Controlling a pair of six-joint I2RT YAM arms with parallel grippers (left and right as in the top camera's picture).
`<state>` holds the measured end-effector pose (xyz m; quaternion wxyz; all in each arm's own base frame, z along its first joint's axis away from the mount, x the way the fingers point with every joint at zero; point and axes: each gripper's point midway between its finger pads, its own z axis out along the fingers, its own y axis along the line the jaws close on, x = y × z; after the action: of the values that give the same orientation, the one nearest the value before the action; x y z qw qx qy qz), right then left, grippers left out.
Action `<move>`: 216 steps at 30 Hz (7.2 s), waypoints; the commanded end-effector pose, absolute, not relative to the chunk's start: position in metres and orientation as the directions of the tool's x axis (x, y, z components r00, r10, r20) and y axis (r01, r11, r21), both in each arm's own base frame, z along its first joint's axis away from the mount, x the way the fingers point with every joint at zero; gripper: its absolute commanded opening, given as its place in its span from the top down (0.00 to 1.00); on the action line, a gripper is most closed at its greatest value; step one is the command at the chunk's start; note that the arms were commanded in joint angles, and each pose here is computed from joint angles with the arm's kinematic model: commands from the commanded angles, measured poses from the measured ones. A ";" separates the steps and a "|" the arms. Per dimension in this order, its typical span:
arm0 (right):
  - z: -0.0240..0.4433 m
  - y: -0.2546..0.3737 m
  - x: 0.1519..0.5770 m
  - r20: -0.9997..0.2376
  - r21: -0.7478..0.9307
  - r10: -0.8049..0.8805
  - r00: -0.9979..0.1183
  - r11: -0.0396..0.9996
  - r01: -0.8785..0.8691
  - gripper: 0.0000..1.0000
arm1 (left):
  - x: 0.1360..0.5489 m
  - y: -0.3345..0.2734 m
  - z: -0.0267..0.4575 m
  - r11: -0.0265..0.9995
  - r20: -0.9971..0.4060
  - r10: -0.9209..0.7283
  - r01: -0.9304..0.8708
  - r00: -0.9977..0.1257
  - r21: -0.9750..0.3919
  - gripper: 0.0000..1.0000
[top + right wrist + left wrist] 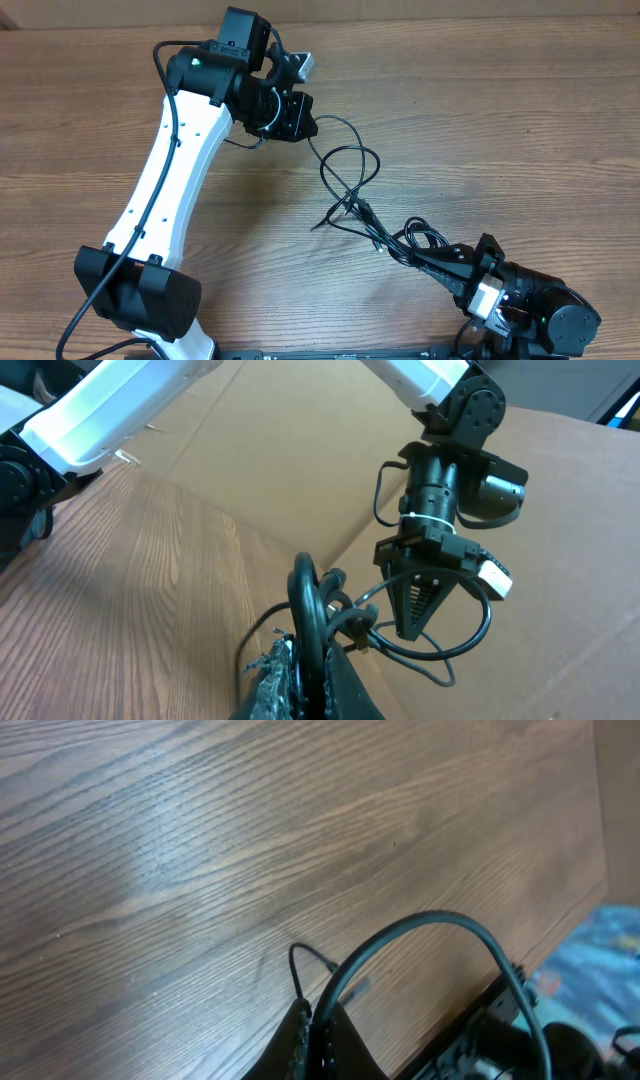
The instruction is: Untangle cables
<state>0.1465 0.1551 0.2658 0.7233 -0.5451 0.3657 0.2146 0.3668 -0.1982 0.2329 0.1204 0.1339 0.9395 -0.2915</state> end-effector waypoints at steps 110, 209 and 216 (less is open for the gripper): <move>0.126 0.127 0.258 -0.531 0.813 0.356 -0.769 0.469 -0.344 0.96 | 0.357 -0.118 0.202 0.967 -0.133 0.011 0.045 -0.991 -0.249 0.00; 0.260 0.106 0.318 -0.377 0.923 0.678 -0.631 0.217 -0.317 0.96 | 0.340 -0.235 0.251 0.577 -0.421 0.387 0.572 -0.820 -0.583 0.00; 0.243 0.107 0.325 -0.333 0.942 0.676 -0.658 0.208 -0.263 0.96 | 0.322 -0.272 0.249 0.495 -0.495 0.515 0.714 -0.700 -0.495 0.00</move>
<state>0.3207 0.1054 0.2367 0.3810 0.1614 0.6774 0.6083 0.3275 -0.2579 0.2462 0.1247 0.3065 0.8763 -0.3501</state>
